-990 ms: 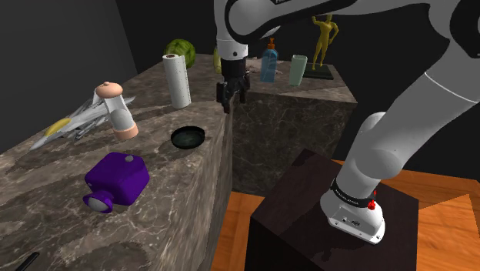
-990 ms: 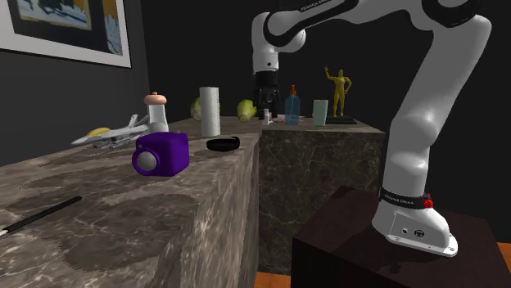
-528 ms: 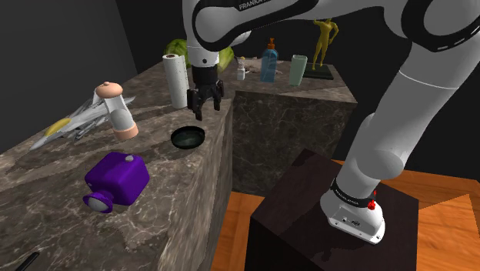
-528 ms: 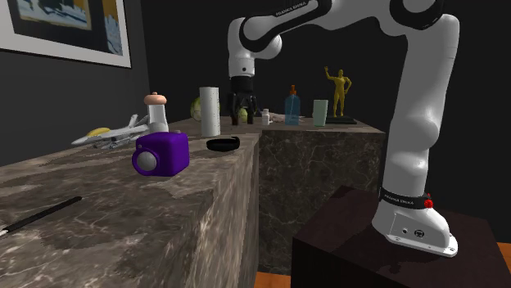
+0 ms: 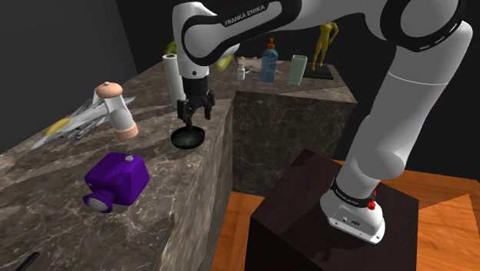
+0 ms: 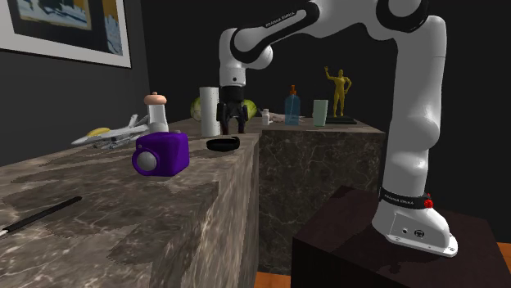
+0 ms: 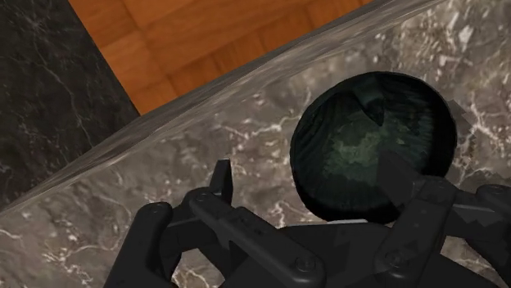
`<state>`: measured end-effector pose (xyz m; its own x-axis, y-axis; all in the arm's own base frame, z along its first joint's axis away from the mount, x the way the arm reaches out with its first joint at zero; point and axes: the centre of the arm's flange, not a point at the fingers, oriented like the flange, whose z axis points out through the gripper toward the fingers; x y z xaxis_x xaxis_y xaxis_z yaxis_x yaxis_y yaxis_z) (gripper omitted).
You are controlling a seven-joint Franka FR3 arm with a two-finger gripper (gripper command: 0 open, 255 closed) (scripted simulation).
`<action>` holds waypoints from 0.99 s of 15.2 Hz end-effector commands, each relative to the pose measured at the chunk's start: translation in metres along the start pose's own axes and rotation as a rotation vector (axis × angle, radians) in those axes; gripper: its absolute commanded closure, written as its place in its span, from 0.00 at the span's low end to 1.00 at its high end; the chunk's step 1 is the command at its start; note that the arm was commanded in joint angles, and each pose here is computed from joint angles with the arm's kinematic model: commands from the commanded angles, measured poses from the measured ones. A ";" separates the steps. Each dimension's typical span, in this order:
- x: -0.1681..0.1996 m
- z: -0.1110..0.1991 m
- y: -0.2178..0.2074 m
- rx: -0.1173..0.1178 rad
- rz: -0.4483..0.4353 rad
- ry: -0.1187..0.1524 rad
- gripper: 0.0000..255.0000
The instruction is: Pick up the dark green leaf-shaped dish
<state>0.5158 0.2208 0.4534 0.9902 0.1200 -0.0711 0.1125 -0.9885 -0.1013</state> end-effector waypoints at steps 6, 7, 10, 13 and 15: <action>0.002 0.013 0.002 0.000 0.000 0.001 1.00; 0.002 0.012 0.002 0.000 0.000 0.001 1.00; 0.002 0.012 0.002 0.000 0.000 0.001 1.00; 0.001 0.013 0.002 0.000 0.000 0.001 1.00; 0.000 0.002 0.001 0.000 0.000 0.001 1.00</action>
<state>0.5158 0.2203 0.4470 0.9903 0.1198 -0.0705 0.1124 -0.9885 -0.1015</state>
